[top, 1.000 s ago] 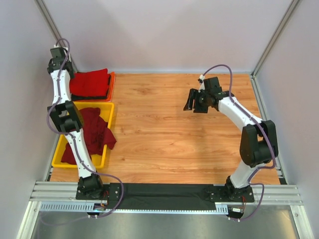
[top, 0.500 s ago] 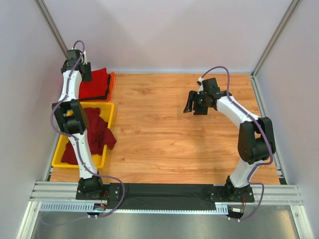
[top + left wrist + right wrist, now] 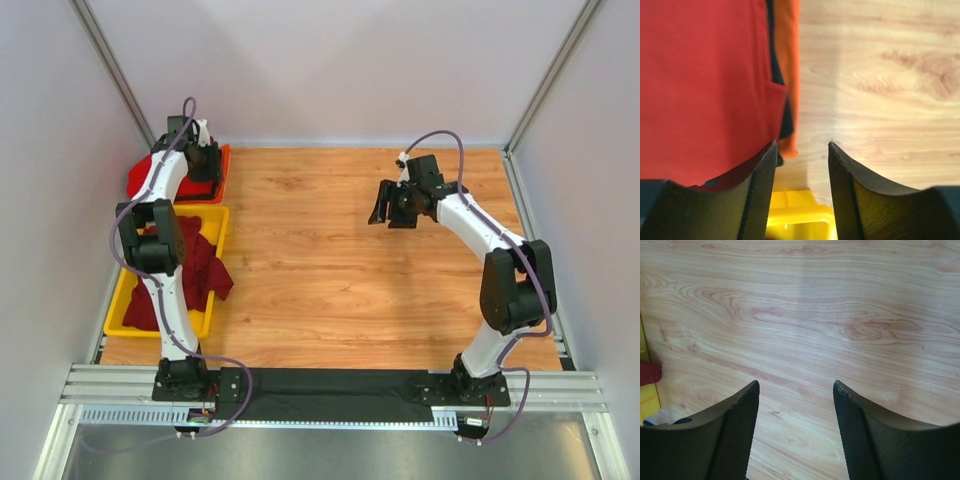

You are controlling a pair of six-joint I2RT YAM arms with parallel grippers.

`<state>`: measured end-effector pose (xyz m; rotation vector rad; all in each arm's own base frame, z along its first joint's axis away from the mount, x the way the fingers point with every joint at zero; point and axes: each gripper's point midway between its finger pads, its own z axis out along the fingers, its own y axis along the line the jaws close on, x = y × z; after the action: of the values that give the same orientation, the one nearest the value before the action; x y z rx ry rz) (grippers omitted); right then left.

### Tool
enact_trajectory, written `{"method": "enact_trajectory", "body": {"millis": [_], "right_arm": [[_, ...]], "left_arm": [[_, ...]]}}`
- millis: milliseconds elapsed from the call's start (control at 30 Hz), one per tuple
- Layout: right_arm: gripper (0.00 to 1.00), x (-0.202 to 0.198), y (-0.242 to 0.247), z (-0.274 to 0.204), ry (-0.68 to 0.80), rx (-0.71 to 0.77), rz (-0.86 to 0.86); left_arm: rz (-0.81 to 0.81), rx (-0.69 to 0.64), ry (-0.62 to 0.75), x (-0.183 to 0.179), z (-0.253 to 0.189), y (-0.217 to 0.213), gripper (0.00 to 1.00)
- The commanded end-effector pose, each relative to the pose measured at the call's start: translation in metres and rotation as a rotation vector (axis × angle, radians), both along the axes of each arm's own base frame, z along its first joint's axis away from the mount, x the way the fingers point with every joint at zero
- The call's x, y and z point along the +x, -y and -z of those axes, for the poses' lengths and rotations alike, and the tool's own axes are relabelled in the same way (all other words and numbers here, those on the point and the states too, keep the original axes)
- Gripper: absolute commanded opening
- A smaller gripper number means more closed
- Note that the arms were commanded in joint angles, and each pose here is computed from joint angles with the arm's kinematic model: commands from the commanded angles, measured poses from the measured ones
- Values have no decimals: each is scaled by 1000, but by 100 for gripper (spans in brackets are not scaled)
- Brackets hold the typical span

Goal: Fold and stack the t-shirts
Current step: Neatly place the folded tshirt to the corner

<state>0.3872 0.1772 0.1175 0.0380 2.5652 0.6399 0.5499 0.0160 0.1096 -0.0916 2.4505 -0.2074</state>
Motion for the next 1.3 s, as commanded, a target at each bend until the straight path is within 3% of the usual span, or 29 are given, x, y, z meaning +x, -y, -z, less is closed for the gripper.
{"method": "enact_trajectory", "body": {"millis": [0, 300, 333, 467, 500, 600, 633, 667, 700, 733, 767, 800, 967, 1267], "right_arm": [[62, 6, 2, -44, 118, -2, -6], [63, -6, 13, -83, 141, -15, 50], [64, -9, 13, -88, 141, -5, 57], [68, -39, 18, -121, 191, 41, 72], [70, -47, 20, -123, 189, 43, 77], [100, -74, 30, -142, 243, 58, 103], [100, -80, 33, -146, 262, 61, 111], [100, -93, 38, -153, 294, 71, 123], [100, -98, 42, -156, 313, 72, 135], [100, -103, 43, -156, 318, 78, 138], [100, -108, 47, -159, 336, 78, 156], [100, -118, 51, -162, 350, 89, 173], [100, -139, 57, -169, 392, 128, 198], [100, -159, 59, -192, 473, 185, 194]], "left_arm": [[23, -77, 0, -3, -7, 15, 52], [168, -197, 100, -45, -98, 85, 52], [230, -193, 125, -59, -116, 115, 52], [338, -201, 116, -118, -133, 169, 50], [381, -201, 134, -134, -139, 190, 50], [426, -225, 199, -181, -160, 209, 55], [454, -247, 256, -200, -182, 210, 60], [456, -258, 245, -212, -176, 210, 76], [459, -267, 272, -229, -183, 207, 83], [467, -284, 307, -237, -197, 207, 83], [478, -302, 294, -248, -191, 206, 95], [475, -332, 305, -256, -195, 207, 100], [489, -431, 336, -302, -195, 203, 100], [513, -426, 452, -327, -216, 193, 100]]}}
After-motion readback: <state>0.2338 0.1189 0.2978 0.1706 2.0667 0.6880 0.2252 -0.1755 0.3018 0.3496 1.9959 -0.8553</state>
